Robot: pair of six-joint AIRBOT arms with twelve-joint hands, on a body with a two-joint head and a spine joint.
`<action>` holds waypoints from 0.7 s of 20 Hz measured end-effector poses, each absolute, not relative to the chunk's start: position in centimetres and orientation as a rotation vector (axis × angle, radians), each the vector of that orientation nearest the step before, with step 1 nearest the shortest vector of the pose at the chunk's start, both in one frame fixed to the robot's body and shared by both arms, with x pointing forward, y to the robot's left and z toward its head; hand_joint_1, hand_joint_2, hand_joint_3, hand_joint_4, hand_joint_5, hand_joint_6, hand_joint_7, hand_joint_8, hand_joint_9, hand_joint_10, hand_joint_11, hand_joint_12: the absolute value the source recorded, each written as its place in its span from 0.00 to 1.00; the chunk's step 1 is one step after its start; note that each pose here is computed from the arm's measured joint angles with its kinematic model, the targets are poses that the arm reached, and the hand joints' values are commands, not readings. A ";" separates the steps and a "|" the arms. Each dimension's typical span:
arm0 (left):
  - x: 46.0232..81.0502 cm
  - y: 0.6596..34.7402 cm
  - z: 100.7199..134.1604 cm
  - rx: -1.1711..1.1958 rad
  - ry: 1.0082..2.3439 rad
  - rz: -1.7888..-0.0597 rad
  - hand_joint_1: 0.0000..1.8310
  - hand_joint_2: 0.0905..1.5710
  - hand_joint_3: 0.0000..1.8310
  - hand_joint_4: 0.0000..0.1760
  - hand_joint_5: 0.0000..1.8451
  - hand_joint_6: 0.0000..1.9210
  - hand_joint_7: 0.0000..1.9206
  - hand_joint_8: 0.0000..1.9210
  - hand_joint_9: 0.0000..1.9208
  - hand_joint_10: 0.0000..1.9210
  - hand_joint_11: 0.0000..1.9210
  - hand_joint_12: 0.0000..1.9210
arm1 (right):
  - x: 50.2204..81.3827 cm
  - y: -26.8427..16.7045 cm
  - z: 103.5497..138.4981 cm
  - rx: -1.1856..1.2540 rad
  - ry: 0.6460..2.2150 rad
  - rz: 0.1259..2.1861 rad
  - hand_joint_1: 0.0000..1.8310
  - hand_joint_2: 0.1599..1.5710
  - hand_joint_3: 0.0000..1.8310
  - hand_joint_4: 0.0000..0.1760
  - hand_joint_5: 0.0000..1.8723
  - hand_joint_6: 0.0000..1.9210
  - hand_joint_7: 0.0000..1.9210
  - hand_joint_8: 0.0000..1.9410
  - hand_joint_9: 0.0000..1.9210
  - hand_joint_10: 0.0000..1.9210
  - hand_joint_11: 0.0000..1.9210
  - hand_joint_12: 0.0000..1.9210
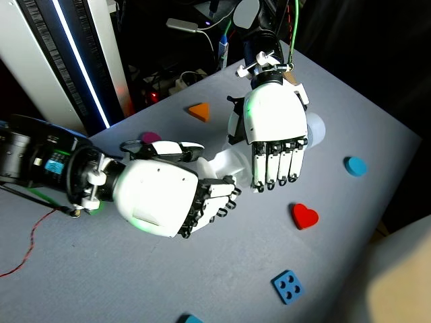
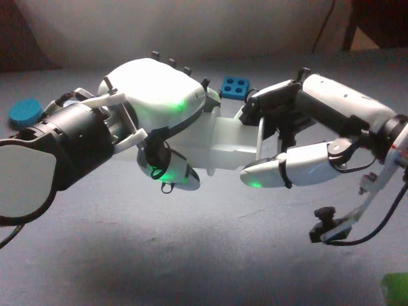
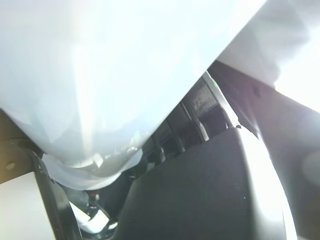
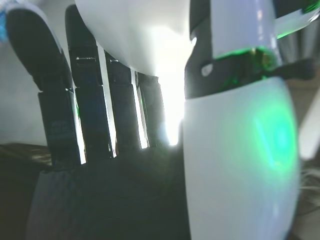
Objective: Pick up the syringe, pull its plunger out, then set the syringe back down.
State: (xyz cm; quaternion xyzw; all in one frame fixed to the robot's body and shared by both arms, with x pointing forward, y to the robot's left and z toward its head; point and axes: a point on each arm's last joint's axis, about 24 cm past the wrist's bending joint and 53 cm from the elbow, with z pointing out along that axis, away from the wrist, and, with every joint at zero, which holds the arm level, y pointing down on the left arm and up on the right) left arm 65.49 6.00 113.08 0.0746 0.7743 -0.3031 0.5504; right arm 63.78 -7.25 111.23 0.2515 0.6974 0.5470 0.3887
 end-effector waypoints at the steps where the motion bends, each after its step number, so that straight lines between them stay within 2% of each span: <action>1: 65.5 6.0 113.1 0.169 1.836 -0.716 0.80 0.70 0.00 0.00 0.45 0.49 0.50 0.53 0.48 0.62 0.42 0.81 | 63.8 -7.4 111.4 0.622 1.772 1.383 0.70 0.63 0.00 0.00 0.55 0.39 0.63 0.39 0.60 0.37 0.50 0.61; 2: 65.5 5.9 113.1 0.171 1.837 -0.718 0.82 0.70 0.00 0.00 0.45 0.49 0.50 0.52 0.48 0.61 0.40 0.84 | 63.8 -7.7 111.6 0.607 1.773 1.373 0.71 0.64 0.00 0.00 0.54 0.40 0.62 0.40 0.56 0.45 0.49 0.63; 3: 65.5 5.8 113.1 0.171 1.837 -0.721 0.82 0.70 0.00 0.00 0.45 0.49 0.50 0.52 0.48 0.61 0.40 0.84 | 63.8 -7.8 111.7 0.604 1.775 1.370 0.71 0.64 0.00 0.00 0.54 0.40 0.62 0.40 0.56 0.45 0.49 0.63; 4: 65.4 5.6 113.1 0.170 1.837 -0.724 0.82 0.70 0.00 0.00 0.45 0.49 0.50 0.52 0.49 0.61 0.40 0.84 | 63.8 -8.1 111.8 0.599 1.776 1.364 0.70 0.63 0.00 0.00 0.55 0.39 0.63 0.39 0.59 0.38 0.51 0.62; 5: 65.4 5.6 113.1 0.167 1.839 -0.726 0.82 0.70 0.00 0.00 0.45 0.49 0.50 0.53 0.48 0.60 0.40 0.83 | 63.8 -8.3 111.9 0.587 1.778 1.357 0.75 0.65 0.00 0.00 0.52 0.41 0.60 0.40 0.54 0.55 0.50 0.62; 6: 65.4 5.6 113.1 0.165 1.838 -0.726 0.82 0.70 0.00 0.00 0.45 0.49 0.50 0.53 0.48 0.60 0.41 0.83 | 63.8 -8.5 112.0 0.578 1.778 1.351 0.76 0.65 0.00 0.00 0.50 0.42 0.58 0.41 0.52 0.59 0.50 0.62; 7: 65.5 5.7 113.1 0.162 1.838 -0.726 0.82 0.70 0.00 0.00 0.45 0.49 0.50 0.52 0.48 0.60 0.41 0.83 | 63.8 -8.7 112.2 0.567 1.777 1.344 0.71 0.64 0.00 0.00 0.54 0.40 0.62 0.40 0.57 0.44 0.50 0.62; 8: 65.5 5.7 113.2 0.161 1.834 -0.723 0.82 0.70 0.00 0.00 0.45 0.50 0.50 0.51 0.49 0.60 0.40 0.83 | 64.0 -8.8 112.4 0.562 1.774 1.340 0.70 0.63 0.00 0.00 0.54 0.40 0.63 0.39 0.60 0.36 0.50 0.61; 9: 65.6 5.8 113.4 0.157 1.828 -0.722 0.82 0.70 0.00 0.00 0.44 0.53 0.52 0.49 0.48 0.60 0.39 0.83 | 64.1 -9.2 112.6 0.554 1.771 1.332 0.70 0.64 0.00 0.00 0.52 0.45 0.62 0.40 0.60 0.31 0.48 0.61; 14: 65.7 5.9 113.6 0.156 1.819 -0.716 0.81 0.70 0.00 0.00 0.43 0.56 0.51 0.47 0.47 0.63 0.39 0.84 | 64.3 -9.8 112.8 0.545 1.772 1.313 0.69 0.65 0.00 0.00 0.51 0.48 0.61 0.40 0.60 0.31 0.47 0.62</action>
